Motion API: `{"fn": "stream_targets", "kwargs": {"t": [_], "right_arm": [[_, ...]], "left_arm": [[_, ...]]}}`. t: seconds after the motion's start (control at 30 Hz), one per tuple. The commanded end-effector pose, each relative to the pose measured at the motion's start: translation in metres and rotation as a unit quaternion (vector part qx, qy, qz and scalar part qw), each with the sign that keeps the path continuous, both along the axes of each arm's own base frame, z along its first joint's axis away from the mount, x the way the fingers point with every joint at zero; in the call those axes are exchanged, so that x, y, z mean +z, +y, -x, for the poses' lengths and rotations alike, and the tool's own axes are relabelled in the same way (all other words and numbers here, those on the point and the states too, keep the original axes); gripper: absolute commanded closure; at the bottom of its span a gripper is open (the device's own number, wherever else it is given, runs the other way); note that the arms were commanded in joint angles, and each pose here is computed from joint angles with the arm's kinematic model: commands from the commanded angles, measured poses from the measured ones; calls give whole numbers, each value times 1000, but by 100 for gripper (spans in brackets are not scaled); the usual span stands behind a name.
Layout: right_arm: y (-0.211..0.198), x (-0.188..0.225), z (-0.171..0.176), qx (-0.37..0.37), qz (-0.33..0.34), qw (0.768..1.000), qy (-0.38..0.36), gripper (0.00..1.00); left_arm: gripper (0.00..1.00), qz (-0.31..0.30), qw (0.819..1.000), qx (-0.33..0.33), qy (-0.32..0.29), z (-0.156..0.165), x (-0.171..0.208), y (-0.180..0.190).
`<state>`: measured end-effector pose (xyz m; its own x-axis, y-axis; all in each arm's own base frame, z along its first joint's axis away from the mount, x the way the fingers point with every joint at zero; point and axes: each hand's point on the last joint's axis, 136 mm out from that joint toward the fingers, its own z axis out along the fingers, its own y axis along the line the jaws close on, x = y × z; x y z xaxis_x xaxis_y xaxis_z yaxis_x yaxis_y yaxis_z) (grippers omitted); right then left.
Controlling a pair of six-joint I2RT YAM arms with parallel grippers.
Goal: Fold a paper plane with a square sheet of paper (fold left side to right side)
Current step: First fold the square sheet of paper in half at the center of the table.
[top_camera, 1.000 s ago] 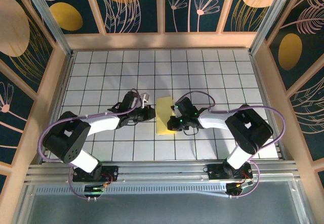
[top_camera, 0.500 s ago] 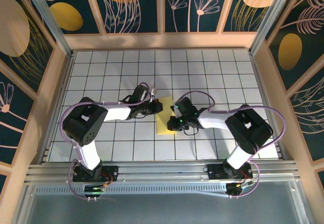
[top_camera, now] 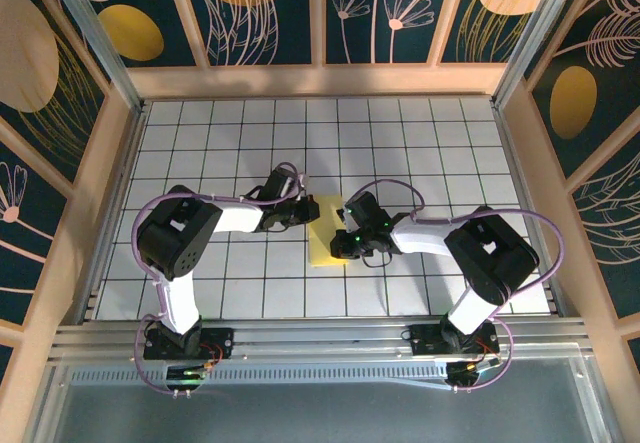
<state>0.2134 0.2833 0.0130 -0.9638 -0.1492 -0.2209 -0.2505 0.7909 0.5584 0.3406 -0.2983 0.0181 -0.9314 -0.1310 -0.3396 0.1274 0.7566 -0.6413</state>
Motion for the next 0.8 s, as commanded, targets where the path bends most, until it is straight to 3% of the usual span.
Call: {"fn": "stream_targets", "kwargs": {"t": [0.0, 0.77], "right_arm": [[-63, -57, 54, 0, 147, 984, 104, 100], [-66, -60, 62, -2, 146, 983, 115, 100]], "left_arm": [[97, -10, 1000, 11, 0, -4, -10, 10], [96, -34, 996, 89, -1, -55, -22, 53]]}}
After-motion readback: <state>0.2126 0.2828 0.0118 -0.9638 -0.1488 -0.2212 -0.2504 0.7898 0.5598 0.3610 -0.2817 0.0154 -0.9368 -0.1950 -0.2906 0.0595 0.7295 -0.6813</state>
